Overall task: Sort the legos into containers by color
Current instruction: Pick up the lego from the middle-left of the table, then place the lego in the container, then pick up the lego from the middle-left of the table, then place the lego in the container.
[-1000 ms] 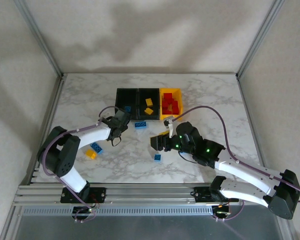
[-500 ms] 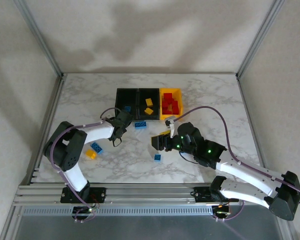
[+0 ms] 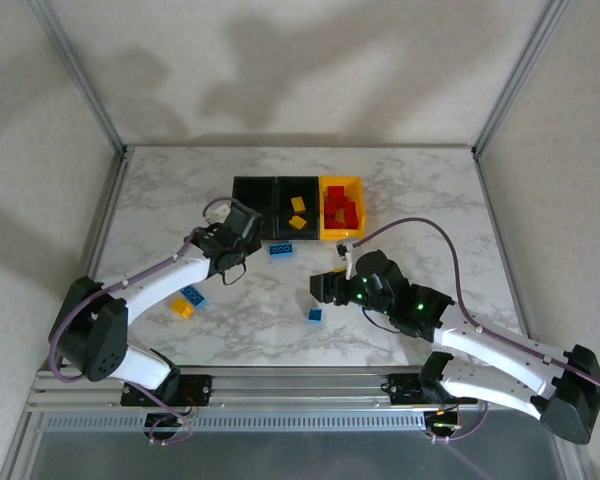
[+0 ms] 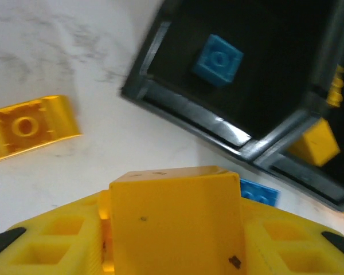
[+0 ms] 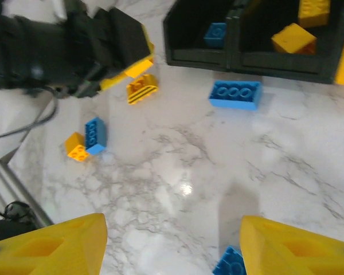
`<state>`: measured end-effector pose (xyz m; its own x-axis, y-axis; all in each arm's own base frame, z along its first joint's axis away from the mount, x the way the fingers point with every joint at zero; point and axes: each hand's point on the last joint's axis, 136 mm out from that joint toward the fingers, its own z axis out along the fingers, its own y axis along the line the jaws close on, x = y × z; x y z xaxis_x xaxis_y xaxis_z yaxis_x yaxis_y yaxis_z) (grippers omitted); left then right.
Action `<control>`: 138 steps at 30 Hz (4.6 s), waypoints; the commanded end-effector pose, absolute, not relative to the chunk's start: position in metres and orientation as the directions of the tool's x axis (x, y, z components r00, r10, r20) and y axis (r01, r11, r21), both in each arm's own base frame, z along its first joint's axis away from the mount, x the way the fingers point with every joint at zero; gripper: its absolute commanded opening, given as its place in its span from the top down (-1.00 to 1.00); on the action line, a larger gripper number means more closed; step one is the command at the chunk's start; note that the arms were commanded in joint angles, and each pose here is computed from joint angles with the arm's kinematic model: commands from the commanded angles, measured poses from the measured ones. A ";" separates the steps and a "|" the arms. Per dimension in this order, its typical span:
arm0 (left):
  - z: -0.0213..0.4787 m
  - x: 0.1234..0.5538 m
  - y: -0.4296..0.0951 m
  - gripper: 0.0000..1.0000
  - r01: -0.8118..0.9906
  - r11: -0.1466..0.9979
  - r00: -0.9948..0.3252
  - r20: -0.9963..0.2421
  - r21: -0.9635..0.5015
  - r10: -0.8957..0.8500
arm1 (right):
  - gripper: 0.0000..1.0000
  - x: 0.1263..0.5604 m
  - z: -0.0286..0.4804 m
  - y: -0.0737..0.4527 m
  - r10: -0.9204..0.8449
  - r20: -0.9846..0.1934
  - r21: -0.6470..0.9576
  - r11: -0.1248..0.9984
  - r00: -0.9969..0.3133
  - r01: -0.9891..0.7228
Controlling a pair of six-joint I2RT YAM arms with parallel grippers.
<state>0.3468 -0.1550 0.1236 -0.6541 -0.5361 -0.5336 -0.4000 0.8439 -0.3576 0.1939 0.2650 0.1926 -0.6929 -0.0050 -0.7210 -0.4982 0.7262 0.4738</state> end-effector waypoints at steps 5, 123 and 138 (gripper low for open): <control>0.155 0.382 -0.231 0.29 -0.149 0.887 -0.759 -0.525 -0.437 -0.386 | -0.25 0.201 0.181 0.239 0.086 -0.702 0.478 0.793 -0.707 -0.378; 0.050 0.339 -0.058 -0.09 -0.490 0.852 -0.731 -0.447 -0.182 -0.516 | -0.37 0.205 0.192 0.293 -0.020 -0.744 0.447 0.728 -0.668 -0.520; 0.129 0.355 -0.140 -0.10 -0.324 0.893 -0.731 -0.517 -0.311 -0.445 | -0.37 0.201 0.191 0.266 0.031 -0.745 0.454 0.754 -0.666 -0.474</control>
